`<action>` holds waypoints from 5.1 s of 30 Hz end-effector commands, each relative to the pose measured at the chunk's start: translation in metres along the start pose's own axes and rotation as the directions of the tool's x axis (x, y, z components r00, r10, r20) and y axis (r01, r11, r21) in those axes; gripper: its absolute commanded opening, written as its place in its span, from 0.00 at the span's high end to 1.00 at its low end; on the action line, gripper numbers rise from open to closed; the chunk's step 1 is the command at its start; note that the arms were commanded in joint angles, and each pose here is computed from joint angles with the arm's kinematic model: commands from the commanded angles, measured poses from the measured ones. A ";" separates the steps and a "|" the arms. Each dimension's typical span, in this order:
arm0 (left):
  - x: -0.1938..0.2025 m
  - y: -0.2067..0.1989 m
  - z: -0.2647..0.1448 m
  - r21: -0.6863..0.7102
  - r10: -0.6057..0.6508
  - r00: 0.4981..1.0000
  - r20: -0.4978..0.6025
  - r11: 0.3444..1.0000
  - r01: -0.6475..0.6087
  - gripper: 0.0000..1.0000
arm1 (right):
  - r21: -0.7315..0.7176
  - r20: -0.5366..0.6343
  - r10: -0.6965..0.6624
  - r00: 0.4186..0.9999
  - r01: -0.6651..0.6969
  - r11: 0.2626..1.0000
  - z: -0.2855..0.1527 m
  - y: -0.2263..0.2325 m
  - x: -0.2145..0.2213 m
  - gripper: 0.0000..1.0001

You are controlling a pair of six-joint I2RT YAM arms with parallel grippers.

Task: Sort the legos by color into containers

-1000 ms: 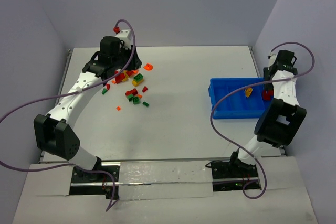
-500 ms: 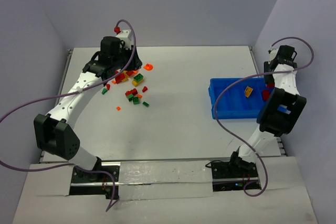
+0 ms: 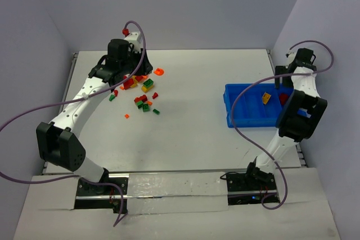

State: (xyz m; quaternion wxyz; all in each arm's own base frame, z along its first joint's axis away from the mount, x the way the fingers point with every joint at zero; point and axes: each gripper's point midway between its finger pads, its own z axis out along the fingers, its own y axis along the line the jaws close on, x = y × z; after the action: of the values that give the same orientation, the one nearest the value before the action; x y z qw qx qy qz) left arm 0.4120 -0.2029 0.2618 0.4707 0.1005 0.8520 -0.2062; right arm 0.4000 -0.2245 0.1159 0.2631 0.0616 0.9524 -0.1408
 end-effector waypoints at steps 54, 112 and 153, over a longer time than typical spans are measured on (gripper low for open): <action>0.003 -0.129 -0.105 0.657 -0.507 0.719 -0.475 0.339 0.673 1.00 | -0.552 0.824 -0.052 0.564 0.821 0.148 -0.421 0.463 -0.001 0.35; 0.011 0.037 -0.031 -0.135 0.178 0.984 0.012 0.975 -0.175 0.01 | -0.234 0.171 -0.180 0.969 0.218 0.948 -0.075 0.130 -0.002 1.00; 0.148 0.090 0.051 0.080 0.342 0.824 -0.452 0.935 -0.345 0.32 | -0.333 0.228 -0.098 0.969 0.172 0.927 -0.102 0.163 -0.042 0.28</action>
State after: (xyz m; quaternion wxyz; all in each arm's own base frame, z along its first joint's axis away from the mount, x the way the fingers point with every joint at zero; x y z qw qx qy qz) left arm 0.3899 -0.1436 0.0934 0.2871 0.2797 0.9122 -0.0854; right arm 0.4112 -0.0548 0.1127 0.2809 -0.0688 0.9572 -0.0092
